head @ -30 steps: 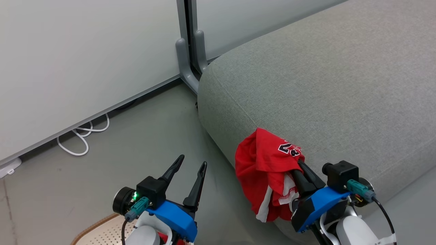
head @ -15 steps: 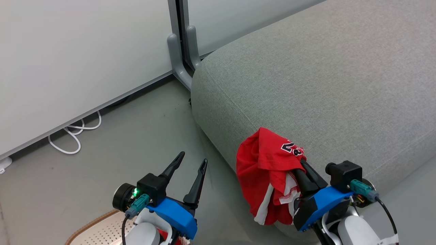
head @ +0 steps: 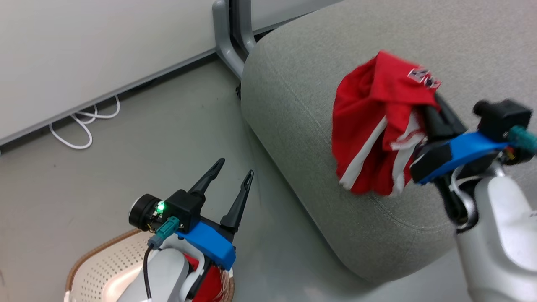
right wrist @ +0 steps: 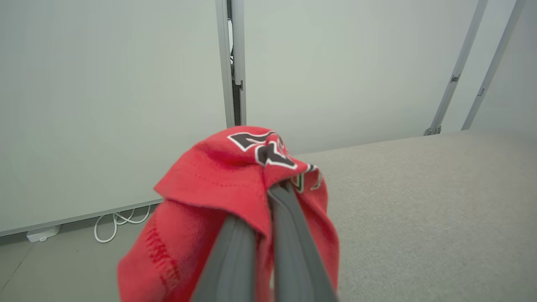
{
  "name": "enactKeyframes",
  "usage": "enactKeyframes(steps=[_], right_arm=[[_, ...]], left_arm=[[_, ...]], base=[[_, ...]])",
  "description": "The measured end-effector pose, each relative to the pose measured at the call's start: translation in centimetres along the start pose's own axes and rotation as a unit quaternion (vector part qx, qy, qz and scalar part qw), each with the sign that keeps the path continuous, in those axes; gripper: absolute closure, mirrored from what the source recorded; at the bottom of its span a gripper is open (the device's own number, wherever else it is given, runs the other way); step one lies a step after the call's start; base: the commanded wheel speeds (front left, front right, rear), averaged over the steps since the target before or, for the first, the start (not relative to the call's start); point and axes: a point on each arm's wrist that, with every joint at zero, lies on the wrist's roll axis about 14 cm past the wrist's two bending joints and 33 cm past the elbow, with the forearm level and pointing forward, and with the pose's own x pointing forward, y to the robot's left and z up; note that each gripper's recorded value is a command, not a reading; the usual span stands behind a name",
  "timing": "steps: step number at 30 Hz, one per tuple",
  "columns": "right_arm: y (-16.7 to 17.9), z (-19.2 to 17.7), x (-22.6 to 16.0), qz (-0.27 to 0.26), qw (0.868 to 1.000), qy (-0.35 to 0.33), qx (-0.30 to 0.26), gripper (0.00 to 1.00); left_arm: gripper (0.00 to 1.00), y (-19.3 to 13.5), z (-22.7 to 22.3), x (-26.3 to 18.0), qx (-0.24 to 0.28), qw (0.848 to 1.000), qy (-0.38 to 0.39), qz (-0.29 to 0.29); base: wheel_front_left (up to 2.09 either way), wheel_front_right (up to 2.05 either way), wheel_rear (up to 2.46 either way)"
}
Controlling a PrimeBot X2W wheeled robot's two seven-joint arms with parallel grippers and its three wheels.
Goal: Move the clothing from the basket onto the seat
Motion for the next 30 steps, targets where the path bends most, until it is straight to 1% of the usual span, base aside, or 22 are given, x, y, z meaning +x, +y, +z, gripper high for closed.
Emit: enactKeyframes(steps=[8, 10, 13, 15, 19, 21, 25, 30], right_arm=[[-5.5, 6.7, 6.6, -0.052, 0.997, -0.044, -0.033, 1.00], [-6.9, 7.4, 7.8, -0.069, 0.996, -0.048, -0.040, 1.00], [-9.7, 8.0, 9.1, -0.103, 0.990, -0.047, -0.086, 1.00], [-11.4, 8.0, 9.8, -0.129, 0.985, -0.051, -0.098, 1.00], [-13.1, 5.6, 11.4, -0.160, 0.982, -0.043, -0.093, 1.00], [-13.7, 3.4, 11.9, -0.171, 0.981, -0.027, -0.091, 1.00], [-14.5, -1.8, 12.5, -0.178, 0.974, 0.028, -0.138, 1.00], [-15.0, -8.0, 11.8, -0.194, 0.969, 0.083, -0.129, 1.00]], left_arm=[[0.00, 3.8, -1.1, 1.0, -0.004, 1.000, -0.004, 0.013], [0.00, 4.6, -1.8, 1.0, -0.007, 1.000, 0.000, 0.016], [0.00, 5.8, -2.7, 1.1, -0.014, 1.000, 0.001, 0.020], [0.00, 6.7, -3.3, 1.1, -0.018, 1.000, 0.002, 0.025], [0.00, 8.6, -4.8, 0.8, -0.020, 0.999, 0.007, 0.035], [0.00, 9.4, -5.7, 0.5, -0.022, 0.999, 0.013, 0.039], [0.00, 11.1, -7.2, 0.1, -0.020, 0.998, 0.021, 0.048], [0.00, 12.0, -8.5, -0.4, -0.020, 0.998, 0.029, 0.053]], base=[[0.00, 0.00, 0.00], [0.00, 0.00, 0.00], [0.00, 0.00, 0.00], [0.00, 0.00, 0.00], [0.00, 0.00, 0.00], [0.00, 0.00, 0.00], [0.00, 0.00, 0.00], [0.00, 0.00, 0.00]])
